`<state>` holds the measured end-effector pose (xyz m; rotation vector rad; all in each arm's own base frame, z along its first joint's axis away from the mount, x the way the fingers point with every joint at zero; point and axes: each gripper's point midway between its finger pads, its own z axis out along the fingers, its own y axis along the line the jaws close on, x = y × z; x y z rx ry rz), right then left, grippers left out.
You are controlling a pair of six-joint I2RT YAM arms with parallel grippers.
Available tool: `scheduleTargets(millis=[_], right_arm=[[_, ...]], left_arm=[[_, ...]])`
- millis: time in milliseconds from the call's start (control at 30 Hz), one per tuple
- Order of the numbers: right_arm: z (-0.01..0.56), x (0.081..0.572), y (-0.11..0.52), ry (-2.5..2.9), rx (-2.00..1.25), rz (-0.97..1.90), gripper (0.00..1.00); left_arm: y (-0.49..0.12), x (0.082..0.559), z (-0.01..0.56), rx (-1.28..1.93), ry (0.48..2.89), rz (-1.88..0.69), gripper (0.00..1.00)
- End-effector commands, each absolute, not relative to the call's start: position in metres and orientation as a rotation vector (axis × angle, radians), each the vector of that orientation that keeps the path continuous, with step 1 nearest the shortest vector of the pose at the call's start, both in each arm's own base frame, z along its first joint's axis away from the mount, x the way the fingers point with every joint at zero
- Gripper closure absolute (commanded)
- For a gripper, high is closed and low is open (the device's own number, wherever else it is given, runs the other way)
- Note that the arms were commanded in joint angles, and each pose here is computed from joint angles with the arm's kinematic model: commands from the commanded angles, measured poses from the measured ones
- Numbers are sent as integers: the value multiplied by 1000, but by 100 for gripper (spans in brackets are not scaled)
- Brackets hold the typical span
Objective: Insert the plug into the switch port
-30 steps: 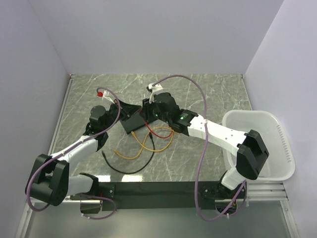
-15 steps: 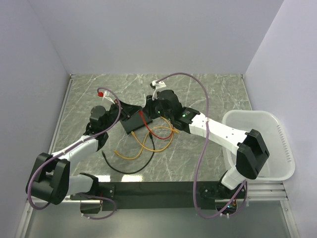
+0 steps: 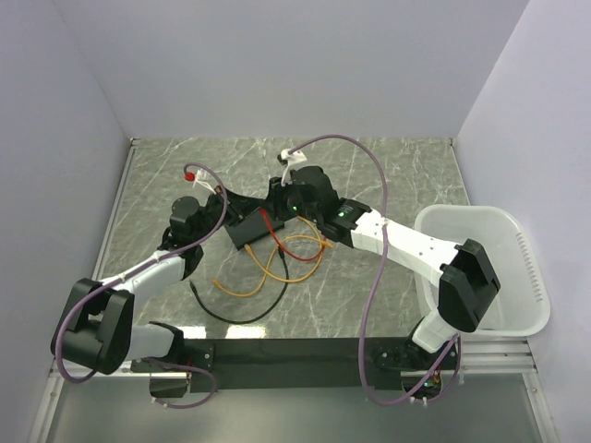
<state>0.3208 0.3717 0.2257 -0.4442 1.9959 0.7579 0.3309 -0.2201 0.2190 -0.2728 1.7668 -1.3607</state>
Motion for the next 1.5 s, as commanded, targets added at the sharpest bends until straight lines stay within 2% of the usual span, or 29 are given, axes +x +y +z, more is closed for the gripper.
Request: scheduleTargets(millis=[0, 900, 1467], right_arm=[[254, 319, 380, 1913, -451, 823, 64], [231, 312, 393, 1962, -509, 805, 61], [212, 319, 395, 2011, -489, 769, 67]], left_arm=[[-223, 329, 229, -234, 1722, -1392, 99], [-221, 334, 226, -246, 1736, -1360, 100], [-222, 333, 227, -240, 1734, -1367, 99]])
